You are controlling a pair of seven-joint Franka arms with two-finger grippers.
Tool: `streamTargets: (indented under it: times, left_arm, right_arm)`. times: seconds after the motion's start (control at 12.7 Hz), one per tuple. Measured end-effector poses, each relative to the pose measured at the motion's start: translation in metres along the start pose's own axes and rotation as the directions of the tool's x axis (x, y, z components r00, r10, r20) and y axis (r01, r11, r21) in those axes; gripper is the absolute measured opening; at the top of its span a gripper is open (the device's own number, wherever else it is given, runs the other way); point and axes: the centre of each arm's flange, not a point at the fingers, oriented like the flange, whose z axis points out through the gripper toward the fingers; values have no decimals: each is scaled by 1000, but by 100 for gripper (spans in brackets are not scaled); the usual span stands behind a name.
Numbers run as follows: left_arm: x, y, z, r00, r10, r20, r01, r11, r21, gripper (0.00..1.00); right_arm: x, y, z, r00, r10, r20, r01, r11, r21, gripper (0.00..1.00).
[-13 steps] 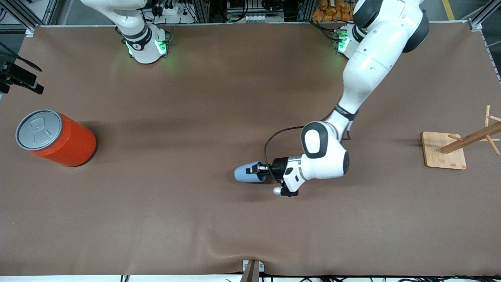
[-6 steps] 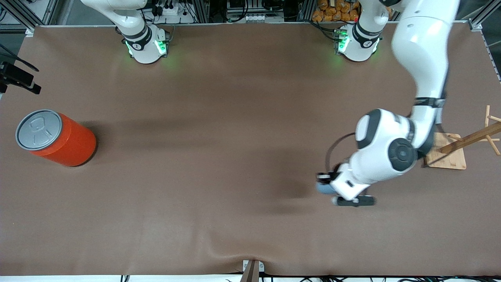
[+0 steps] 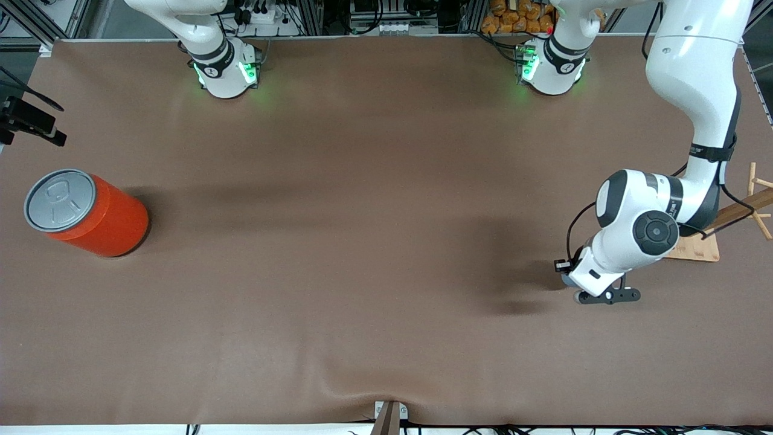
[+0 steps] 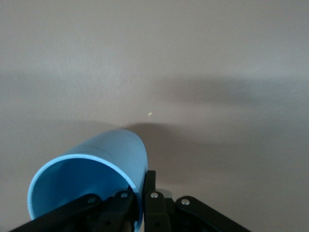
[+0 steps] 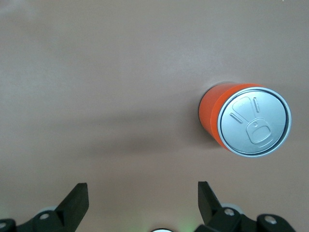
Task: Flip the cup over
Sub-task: 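Carry the cup toward the wooden stand and set it upright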
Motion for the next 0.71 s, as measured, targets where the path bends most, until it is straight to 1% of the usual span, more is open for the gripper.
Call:
streamTargets:
  times: [0.08,0.16,0.24,0.39,0.47,0.71]
  left_arm:
    - [-6,-5,10,1000,-4,-2,4,1000,-5,5]
    - [-10,-6,9,1000,-4,1,4,1000,-3,5]
    - [-13,-5,10,1000,-2,5,2,1000,-1,12]
    - [-10,-4,1,1000,-1,-16,1,1000,-5,34]
    - [-6,-5,-13,999,-4,-35,4,1000,-5,46]
    - [5,-6,-96,996,-11,-92,12,1000,8,79]
  right_arm:
    - [0,0,0,1000,0,0,0,1000,0,100]
    - [0,0,0,1000,1,-1,-1,1000,0,100]
    - [0,0,0,1000,1,-1,-1,1000,0,100]
    - [0,0,0,1000,1,-1,-1,1000,0,100]
    - [0,0,0,1000,1,-1,-1,1000,0,100]
    - [0,1,0,1000,1,-2,-1,1000,-1,100]
